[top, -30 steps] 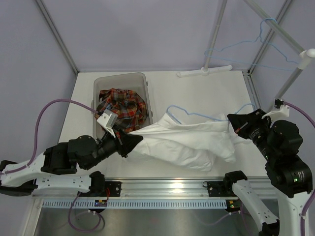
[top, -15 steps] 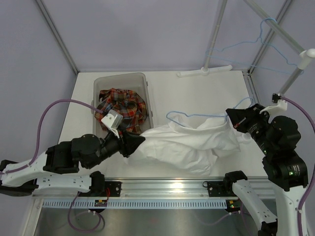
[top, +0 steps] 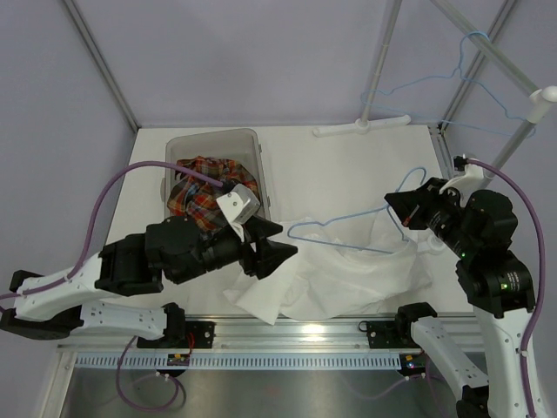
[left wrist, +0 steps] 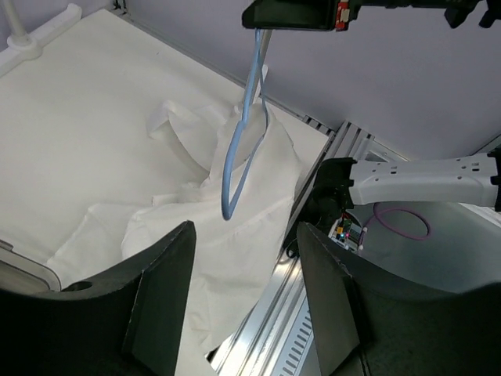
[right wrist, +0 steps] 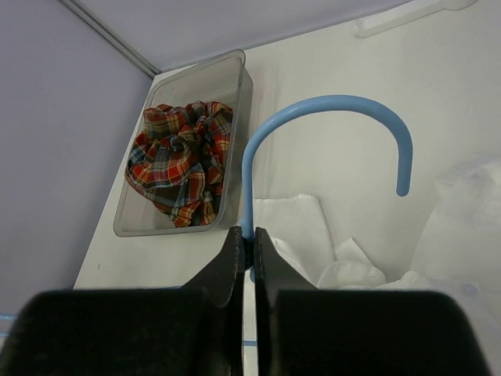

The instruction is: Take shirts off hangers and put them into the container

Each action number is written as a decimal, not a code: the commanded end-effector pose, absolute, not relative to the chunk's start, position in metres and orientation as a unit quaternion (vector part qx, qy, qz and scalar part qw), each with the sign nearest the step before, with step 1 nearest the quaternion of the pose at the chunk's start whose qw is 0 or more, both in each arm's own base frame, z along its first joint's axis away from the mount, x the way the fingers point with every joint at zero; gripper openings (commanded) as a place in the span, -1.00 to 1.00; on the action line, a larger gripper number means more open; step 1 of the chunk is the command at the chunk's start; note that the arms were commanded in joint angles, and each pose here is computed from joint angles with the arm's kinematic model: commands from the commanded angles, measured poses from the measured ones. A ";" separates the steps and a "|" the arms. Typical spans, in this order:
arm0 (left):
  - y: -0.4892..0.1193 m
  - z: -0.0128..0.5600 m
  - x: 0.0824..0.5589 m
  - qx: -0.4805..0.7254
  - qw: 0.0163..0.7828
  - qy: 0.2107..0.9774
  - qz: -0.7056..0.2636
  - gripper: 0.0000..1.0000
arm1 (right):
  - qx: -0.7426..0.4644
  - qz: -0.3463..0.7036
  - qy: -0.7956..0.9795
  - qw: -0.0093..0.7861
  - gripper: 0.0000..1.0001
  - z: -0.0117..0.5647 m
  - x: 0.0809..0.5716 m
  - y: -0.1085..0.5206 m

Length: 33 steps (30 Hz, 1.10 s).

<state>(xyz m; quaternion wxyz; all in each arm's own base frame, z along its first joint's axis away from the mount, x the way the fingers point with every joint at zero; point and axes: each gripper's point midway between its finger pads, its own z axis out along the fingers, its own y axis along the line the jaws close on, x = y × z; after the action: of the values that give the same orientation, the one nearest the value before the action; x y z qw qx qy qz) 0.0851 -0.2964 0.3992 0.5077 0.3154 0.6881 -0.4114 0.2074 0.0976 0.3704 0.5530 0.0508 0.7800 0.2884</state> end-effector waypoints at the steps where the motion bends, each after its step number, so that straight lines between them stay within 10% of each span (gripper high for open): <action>1: -0.298 0.438 0.082 0.318 0.532 0.649 -0.440 0.18 | 0.018 0.295 0.771 0.565 -1.00 0.379 0.207 0.103; 15: -0.320 0.440 0.081 0.334 0.523 0.651 -0.437 0.08 | -0.009 0.313 0.771 0.555 -1.00 0.384 0.201 0.112; 22: -0.334 0.429 0.082 0.340 0.509 0.664 -0.428 -0.67 | -0.014 0.317 0.769 0.554 -1.00 0.386 0.199 0.114; 33: -0.339 0.422 0.087 0.333 0.508 0.675 -0.418 -1.00 | -0.029 0.318 0.766 0.557 -0.87 0.390 0.190 0.114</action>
<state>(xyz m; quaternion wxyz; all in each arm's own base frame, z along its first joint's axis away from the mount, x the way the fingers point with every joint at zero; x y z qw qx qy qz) 0.0859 -0.3365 0.4022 0.4961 0.3474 0.6883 -0.3994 0.2013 0.1104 0.3695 0.5402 -0.0016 0.7842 0.3053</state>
